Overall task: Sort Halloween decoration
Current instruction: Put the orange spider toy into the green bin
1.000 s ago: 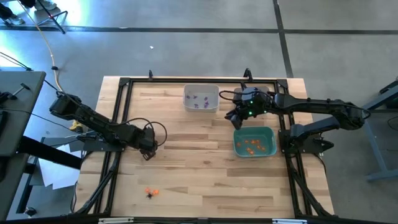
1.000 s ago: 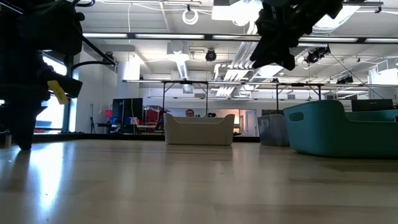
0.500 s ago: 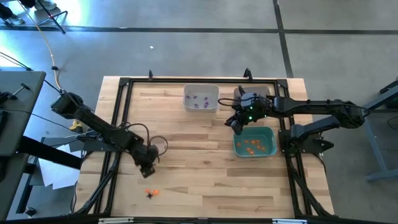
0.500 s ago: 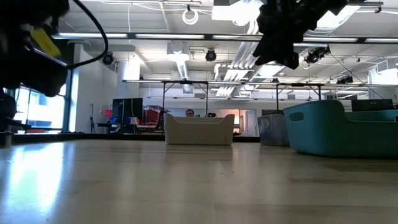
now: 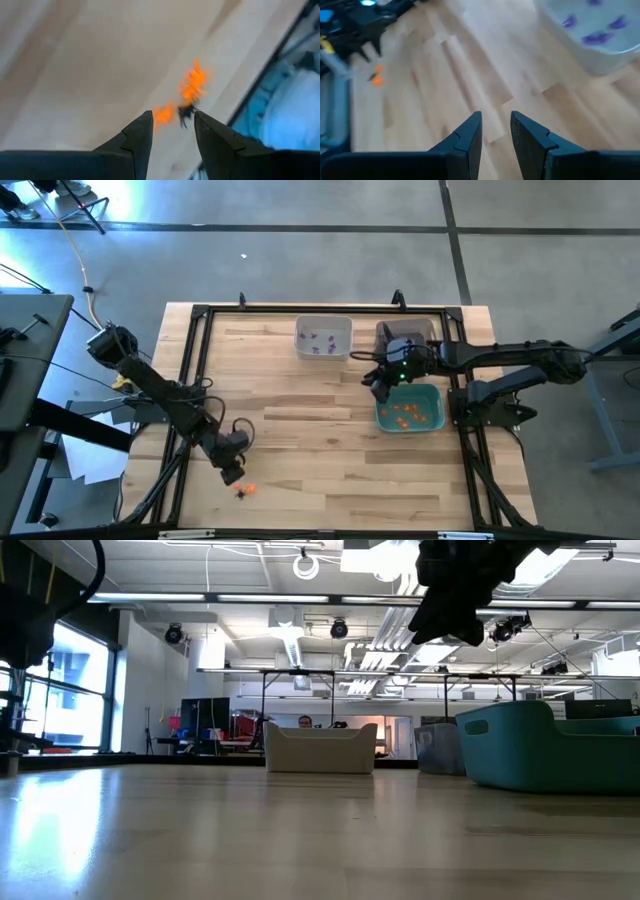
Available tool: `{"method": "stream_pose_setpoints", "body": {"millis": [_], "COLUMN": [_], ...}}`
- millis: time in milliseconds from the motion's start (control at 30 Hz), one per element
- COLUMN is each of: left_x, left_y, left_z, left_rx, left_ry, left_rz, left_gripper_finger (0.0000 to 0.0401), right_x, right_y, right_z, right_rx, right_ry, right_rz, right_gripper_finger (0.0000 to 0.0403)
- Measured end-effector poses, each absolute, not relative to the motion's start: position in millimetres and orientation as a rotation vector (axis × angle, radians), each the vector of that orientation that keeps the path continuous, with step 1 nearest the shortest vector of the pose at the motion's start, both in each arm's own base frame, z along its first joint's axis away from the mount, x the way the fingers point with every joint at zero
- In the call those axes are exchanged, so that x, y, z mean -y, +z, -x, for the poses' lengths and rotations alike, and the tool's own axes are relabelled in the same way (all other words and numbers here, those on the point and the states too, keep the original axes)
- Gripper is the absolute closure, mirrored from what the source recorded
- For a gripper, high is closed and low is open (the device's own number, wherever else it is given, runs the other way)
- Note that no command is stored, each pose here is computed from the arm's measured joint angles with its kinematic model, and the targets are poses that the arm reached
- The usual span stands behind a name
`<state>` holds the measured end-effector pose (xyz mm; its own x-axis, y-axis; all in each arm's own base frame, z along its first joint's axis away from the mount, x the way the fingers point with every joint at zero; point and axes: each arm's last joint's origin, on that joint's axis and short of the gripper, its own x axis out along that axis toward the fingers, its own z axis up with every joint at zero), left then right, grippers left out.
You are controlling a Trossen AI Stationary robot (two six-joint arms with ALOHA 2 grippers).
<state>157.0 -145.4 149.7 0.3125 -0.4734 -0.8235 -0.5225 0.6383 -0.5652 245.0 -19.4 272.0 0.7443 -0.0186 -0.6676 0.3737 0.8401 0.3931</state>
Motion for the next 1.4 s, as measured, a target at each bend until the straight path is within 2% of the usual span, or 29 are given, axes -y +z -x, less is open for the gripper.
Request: {"method": "stream_pose_setpoints", "body": {"millis": [133, 333, 500, 867, 1033, 1267, 1400], "left_x": [140, 125, 119, 110, 109, 129, 148], "left_y": [146, 138, 137, 159, 166, 163, 149], "left_z": [-153, -140, -138, -165, -164, -180, -184], "left_rx": [-1.305, -1.493, -1.618, -1.42, -1.441, -1.351, -1.385], "left_ry": [0.148, 0.292, 0.228, 0.168, 0.171, 0.016, -0.017], "left_rz": [0.91, 0.824, 0.78, 0.608, 0.528, 0.642, 0.689], "left_gripper_finger": [0.0268, 0.0268, 0.0268, 0.0268, 0.0268, 0.0268, 0.0268], "right_x": [18, 18, 18, 14, 0, -17, -23], "right_y": [272, 272, 272, 272, 268, 253, 242], "right_z": [-245, -245, -245, -246, -250, -259, -265], "right_rx": [-0.682, -0.675, -0.674, -0.678, -0.704, -0.781, -0.827], "right_ry": [-0.315, -0.335, -0.337, -0.323, -0.274, -0.229, -0.222], "right_rz": [-0.491, -0.528, -0.536, -0.531, -0.511, -0.477, -0.461], "right_gripper_finger": [0.0304, 0.0304, 0.0304, 0.0304, 0.0304, 0.0304, 0.0304]}}
